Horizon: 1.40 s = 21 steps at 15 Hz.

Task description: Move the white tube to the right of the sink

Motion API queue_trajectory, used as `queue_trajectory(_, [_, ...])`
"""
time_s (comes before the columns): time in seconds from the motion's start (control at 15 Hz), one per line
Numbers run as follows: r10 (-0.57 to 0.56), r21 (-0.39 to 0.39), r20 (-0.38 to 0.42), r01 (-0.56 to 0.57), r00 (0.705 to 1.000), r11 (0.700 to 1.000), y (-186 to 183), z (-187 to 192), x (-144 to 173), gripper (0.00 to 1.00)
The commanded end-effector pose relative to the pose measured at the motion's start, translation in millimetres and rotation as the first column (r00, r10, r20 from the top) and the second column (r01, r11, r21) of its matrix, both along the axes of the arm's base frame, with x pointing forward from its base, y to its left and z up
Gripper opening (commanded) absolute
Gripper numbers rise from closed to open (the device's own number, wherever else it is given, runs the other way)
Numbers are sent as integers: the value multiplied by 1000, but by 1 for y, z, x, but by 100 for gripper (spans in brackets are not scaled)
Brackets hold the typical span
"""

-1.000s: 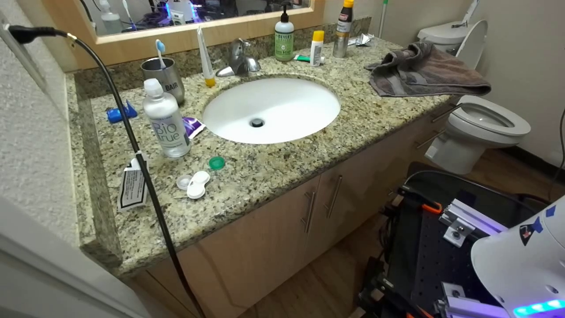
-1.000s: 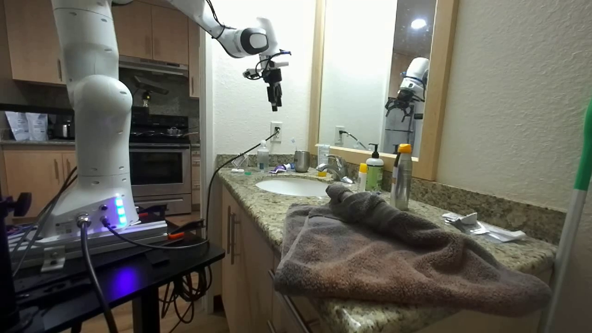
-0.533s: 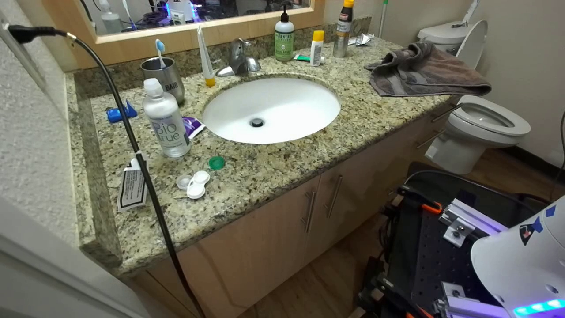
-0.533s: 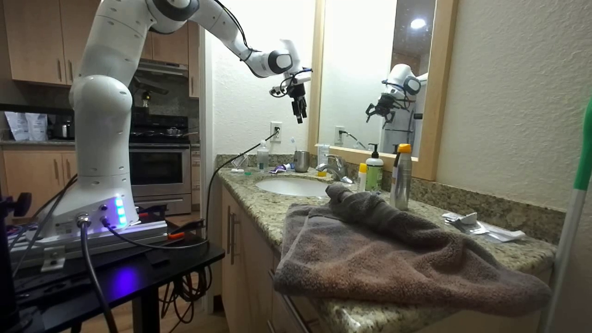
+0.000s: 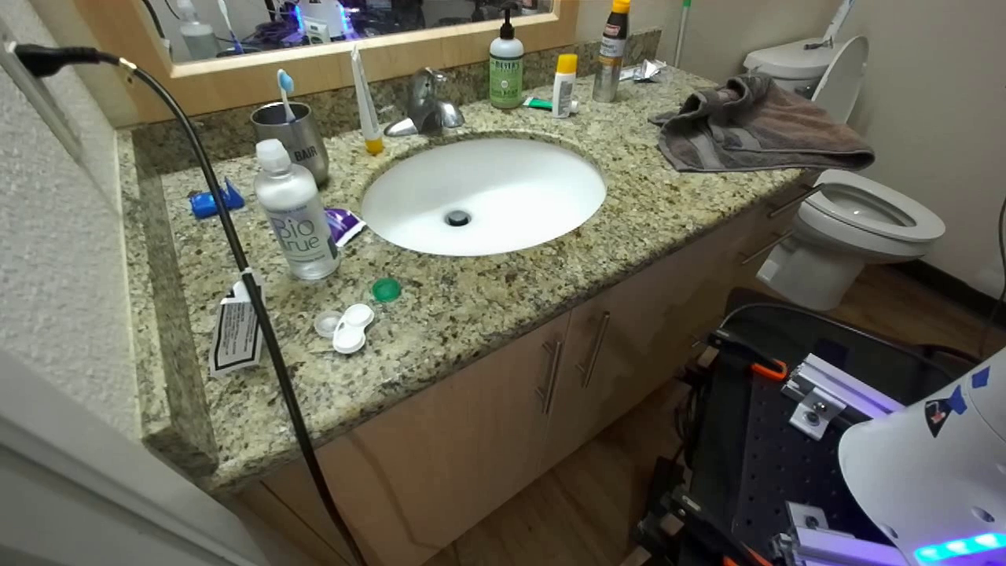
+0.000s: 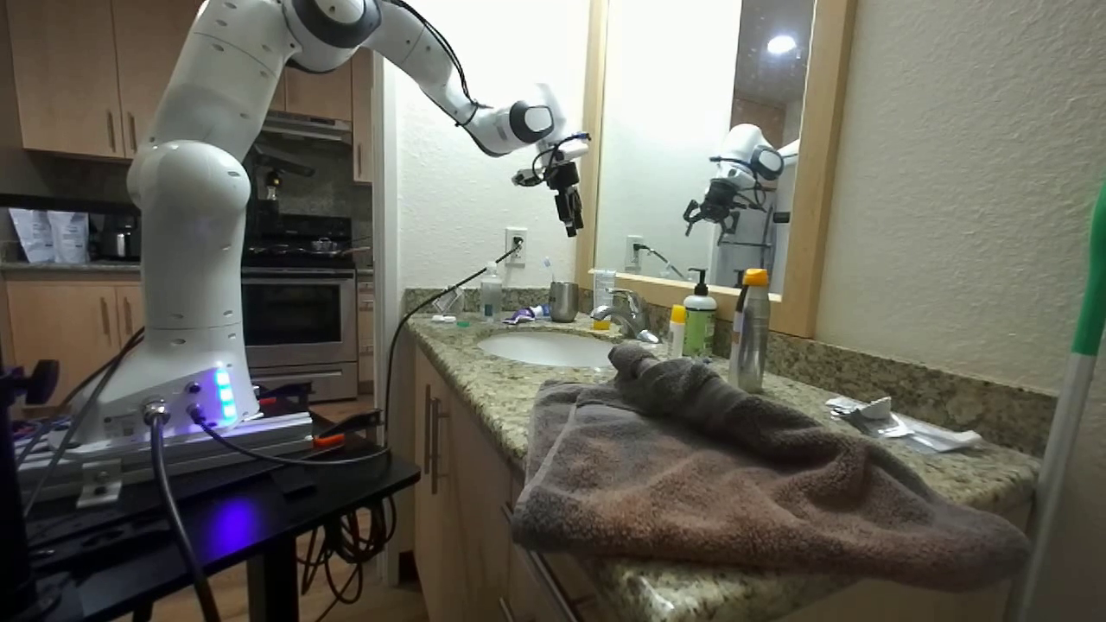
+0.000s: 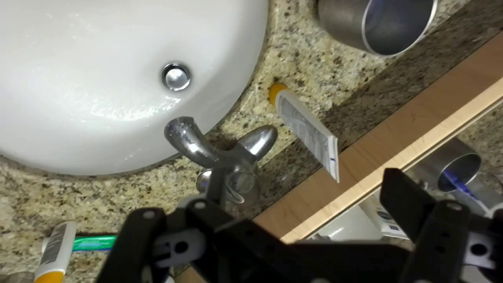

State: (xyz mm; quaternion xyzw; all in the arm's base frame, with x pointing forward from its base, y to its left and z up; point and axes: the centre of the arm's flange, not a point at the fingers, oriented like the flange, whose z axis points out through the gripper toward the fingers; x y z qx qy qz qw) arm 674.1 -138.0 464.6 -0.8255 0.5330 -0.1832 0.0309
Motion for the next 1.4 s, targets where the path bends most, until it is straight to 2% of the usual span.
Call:
queue_trajectory(0.0, [-13, -60, -90, 8, 996, 998, -31, -9, 38, 100])
queue_trajectory(0.13, [16, 6, -120, -16, 993, 1000, -42, -11, 52, 100])
queue_trajectory(0.2, [60, 83, -127, -50, 990, 995, -39, -14, 56, 100])
queue_trajectory(0.47, [154, 292, -134, -109, 979, 950, -31, -13, 74, 100])
queue_trajectory(0.53, [124, 225, -126, -93, 984, 970, -21, -22, 45, 100])
queue_trajectory(0.73, [137, 263, -125, -100, 983, 960, -22, -18, 53, 100])
queue_trajectory(0.8, [135, 237, -136, -100, 981, 966, -20, -25, 52, 100])
queue_trajectory(0.87, [94, 200, -143, -64, 985, 978, -24, -35, 63, 100])
queue_trajectory(1.0, [71, 192, -162, -39, 984, 981, -32, -51, 83, 100])
queue_trajectory(1.2, [103, 203, -174, -67, 979, 977, -35, -68, 99, 100])
queue_trajectory(1.33, [104, 153, -181, -76, 978, 985, -38, -76, 107, 100])
